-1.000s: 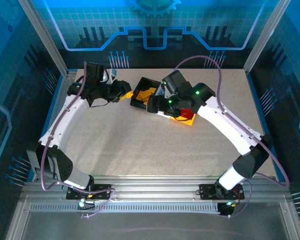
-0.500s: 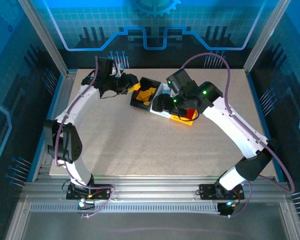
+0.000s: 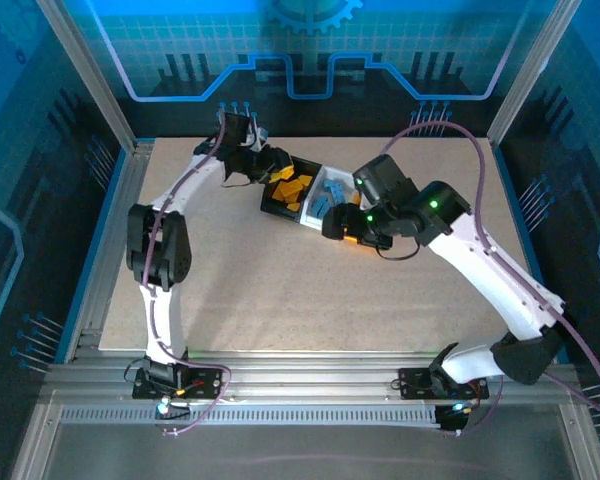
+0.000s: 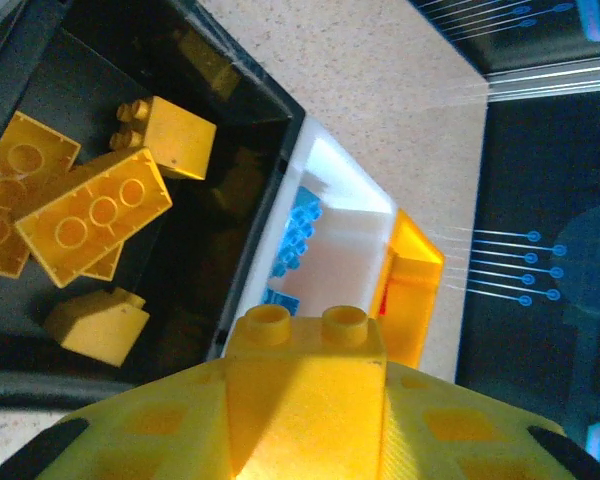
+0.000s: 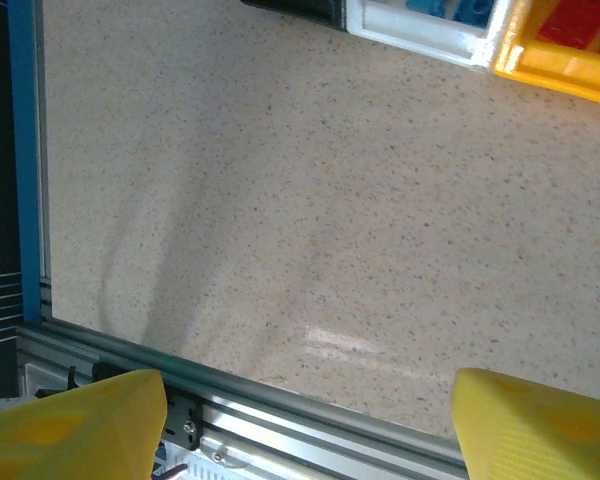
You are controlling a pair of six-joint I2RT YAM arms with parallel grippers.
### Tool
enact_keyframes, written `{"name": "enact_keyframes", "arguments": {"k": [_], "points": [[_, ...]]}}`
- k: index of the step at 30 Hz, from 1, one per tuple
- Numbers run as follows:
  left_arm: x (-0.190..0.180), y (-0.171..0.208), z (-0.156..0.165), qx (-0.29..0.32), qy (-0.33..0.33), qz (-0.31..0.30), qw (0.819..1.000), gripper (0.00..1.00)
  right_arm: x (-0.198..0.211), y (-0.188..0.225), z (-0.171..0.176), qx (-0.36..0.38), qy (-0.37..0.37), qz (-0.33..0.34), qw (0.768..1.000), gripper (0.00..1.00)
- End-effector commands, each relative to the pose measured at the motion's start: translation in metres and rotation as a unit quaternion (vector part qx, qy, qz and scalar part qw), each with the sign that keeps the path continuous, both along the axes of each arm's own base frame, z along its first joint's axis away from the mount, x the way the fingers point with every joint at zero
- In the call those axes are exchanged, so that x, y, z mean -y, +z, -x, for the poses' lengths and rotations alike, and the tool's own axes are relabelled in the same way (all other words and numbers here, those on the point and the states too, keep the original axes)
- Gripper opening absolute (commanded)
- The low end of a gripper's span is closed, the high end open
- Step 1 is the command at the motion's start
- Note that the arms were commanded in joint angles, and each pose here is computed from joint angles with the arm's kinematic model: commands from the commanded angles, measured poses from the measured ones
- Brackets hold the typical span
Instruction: Sort the legos into containers by color
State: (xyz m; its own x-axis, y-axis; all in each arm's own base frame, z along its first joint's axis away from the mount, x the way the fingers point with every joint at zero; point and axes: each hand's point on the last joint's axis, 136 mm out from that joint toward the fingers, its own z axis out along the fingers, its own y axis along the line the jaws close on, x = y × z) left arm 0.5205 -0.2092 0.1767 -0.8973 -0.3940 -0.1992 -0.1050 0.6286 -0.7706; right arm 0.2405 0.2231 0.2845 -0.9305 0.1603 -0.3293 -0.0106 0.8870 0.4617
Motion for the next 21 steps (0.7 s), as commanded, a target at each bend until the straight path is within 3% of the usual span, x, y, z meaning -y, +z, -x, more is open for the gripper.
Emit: {"name": "enact_keyframes", "arguments": {"k": [1, 11, 21], "points": [[0.003, -0.004, -0.009, 0.003, -0.013, -0.014, 1.0, 0.36, 0.021, -0.003, 0.01, -0.001, -0.043, 0.002, 0.999, 0.77], [0.007, -0.026, -0.025, -0.018, -0.016, -0.021, 0.999, 0.37, 0.061, -0.014, 0.035, 0.01, -0.112, -0.011, 0.994, 0.77], [0.009, -0.037, -0.028, -0.031, -0.012, -0.017, 0.999, 0.48, 0.079, -0.02, 0.045, 0.019, -0.139, -0.011, 0.99, 0.78]]}}
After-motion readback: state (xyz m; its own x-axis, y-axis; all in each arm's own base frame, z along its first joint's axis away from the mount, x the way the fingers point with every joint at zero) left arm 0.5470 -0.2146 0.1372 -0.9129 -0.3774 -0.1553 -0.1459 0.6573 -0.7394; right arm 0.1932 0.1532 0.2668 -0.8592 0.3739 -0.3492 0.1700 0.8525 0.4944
